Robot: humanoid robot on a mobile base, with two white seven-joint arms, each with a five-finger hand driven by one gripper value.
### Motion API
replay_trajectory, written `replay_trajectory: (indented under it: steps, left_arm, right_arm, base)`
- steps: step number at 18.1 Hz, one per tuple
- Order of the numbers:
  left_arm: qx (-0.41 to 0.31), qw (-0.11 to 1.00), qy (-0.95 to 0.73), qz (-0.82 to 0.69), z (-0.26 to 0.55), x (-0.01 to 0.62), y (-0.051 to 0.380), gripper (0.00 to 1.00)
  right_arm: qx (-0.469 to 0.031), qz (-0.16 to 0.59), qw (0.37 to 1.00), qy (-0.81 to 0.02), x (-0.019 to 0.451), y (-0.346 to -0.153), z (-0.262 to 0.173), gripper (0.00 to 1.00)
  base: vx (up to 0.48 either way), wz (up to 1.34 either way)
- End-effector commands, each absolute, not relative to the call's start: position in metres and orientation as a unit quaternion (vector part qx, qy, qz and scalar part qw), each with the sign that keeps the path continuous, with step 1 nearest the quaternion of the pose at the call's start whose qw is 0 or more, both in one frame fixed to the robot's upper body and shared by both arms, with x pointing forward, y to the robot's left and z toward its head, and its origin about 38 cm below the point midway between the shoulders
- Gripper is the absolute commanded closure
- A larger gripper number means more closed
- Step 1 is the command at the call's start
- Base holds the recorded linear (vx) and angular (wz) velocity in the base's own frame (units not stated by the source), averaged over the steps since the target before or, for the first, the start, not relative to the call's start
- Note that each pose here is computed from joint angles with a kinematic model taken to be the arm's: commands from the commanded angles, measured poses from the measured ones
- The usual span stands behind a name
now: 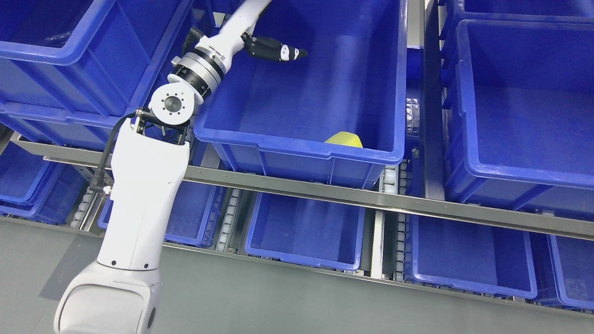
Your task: Move yellow foam block to right shelf middle
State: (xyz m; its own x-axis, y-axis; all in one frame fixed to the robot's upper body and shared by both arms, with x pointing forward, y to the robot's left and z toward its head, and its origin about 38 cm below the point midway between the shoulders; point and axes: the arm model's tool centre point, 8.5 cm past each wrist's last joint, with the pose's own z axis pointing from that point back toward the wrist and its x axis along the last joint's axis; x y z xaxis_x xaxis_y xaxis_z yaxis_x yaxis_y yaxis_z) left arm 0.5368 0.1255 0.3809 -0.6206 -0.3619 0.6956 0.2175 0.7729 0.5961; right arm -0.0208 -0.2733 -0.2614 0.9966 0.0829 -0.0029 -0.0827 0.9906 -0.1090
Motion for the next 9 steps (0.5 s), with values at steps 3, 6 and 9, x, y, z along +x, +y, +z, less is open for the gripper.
replay_trajectory:
  steps: [3, 6, 9]
  left_arm:
    - [-0.072, 0.448, -0.887, -0.081, 0.396, 0.531, 0.157, 0.00]
    - [-0.084, 0.461, -0.880, -0.079, 0.375, 0.512, 0.151, 0.00]
    - [-0.109, 0.479, -0.863, -0.118, 0.334, 0.490, 0.120, 0.00]
  right_arm:
    - [-0.062, 0.047, 0.997, -0.009, -0.015, -0.284, -0.261, 0.00]
    - [-0.063, 0.046, 0.997, -0.009, -0.015, -0.284, -0.261, 0.00]
    - [-0.063, 0.046, 0.997, -0.009, -0.015, -0.284, -0.261, 0.00]
  base:
    - [0.000, 0.00]
    - [0.000, 0.00]
    - [0.000, 0.00]
